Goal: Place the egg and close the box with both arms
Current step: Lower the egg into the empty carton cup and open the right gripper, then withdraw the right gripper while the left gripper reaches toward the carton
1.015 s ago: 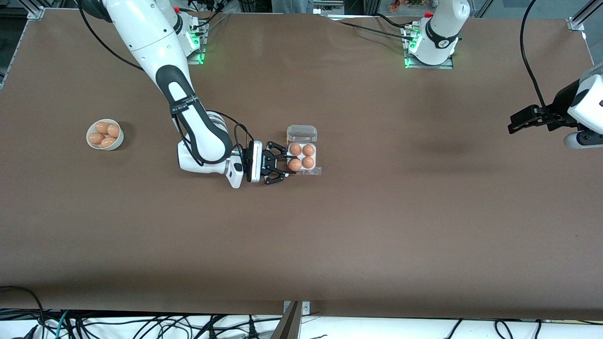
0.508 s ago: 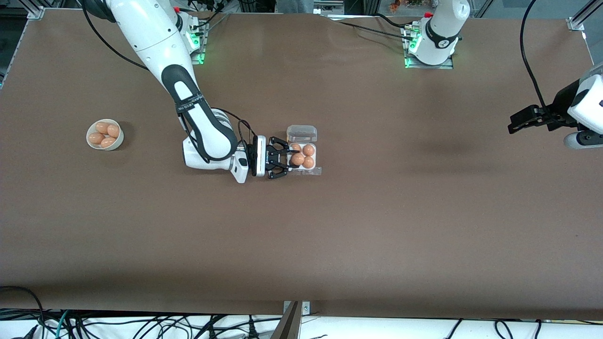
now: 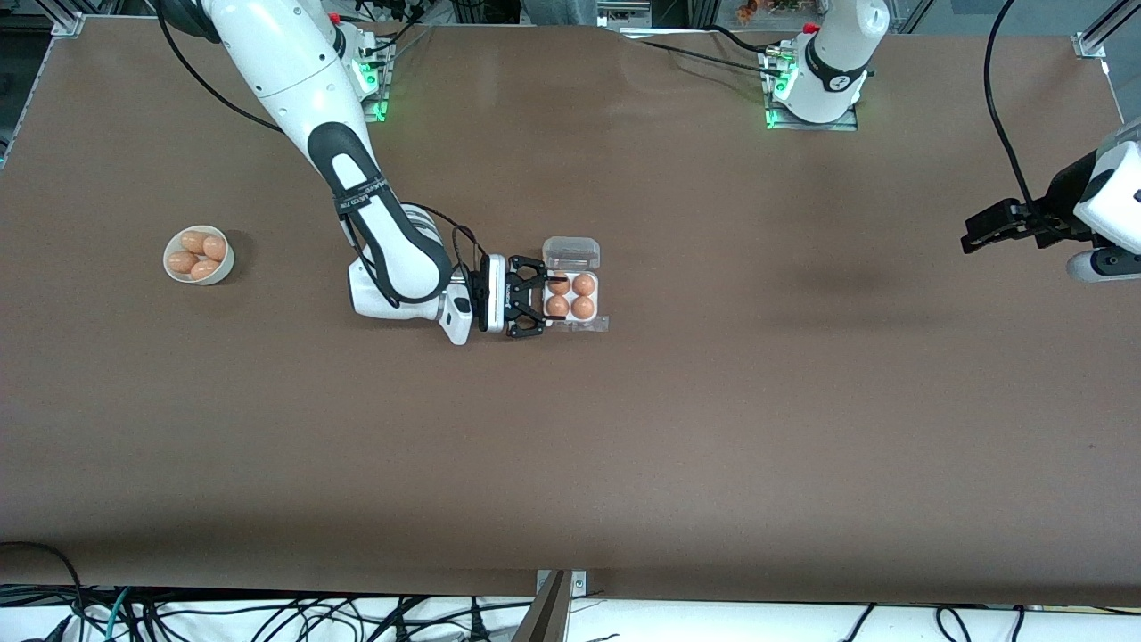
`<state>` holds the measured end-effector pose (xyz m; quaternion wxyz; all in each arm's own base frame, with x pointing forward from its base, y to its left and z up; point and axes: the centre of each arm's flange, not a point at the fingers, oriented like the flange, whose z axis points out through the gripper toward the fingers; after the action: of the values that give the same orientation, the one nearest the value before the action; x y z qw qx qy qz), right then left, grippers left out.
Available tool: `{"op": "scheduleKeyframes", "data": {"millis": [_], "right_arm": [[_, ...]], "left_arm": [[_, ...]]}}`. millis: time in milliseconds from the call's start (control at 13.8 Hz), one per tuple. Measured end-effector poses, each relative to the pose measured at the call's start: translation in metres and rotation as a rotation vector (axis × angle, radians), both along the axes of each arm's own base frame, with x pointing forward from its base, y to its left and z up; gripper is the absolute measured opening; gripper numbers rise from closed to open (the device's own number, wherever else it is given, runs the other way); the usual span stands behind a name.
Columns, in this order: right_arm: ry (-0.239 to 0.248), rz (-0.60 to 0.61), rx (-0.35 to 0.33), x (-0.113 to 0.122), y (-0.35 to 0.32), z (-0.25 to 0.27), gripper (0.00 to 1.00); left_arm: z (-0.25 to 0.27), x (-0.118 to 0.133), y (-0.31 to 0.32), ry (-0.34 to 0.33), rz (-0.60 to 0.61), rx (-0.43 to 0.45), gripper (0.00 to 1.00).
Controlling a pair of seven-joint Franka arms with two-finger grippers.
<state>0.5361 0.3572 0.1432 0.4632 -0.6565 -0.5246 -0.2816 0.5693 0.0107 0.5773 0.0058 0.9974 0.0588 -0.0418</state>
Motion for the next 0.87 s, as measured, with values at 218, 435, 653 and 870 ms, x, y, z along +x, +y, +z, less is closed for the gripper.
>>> {"op": "scheduleKeyframes", "data": {"millis": [218,435,653,870], "right_arm": [[0.034,-0.040,0.010,0.022,0.007,0.025,1.00],[0.058,-0.103,-0.075,0.067,-0.027,0.077,1.00],[0.056,-0.178,-0.198,0.105,-0.105,0.117,1.00],[0.129,-0.216,-0.397,0.117,-0.164,0.151,1.00]], "left_arm": [[0.000,0.000,0.002,0.000,0.004,0.000,1.00],[0.000,0.000,0.002,0.001,0.004,0.000,1.00],[-0.001,-0.001,-0.002,0.008,-0.003,-0.001,1.00],[-0.002,-0.002,-0.026,0.020,-0.015,-0.080,1.00]]}}
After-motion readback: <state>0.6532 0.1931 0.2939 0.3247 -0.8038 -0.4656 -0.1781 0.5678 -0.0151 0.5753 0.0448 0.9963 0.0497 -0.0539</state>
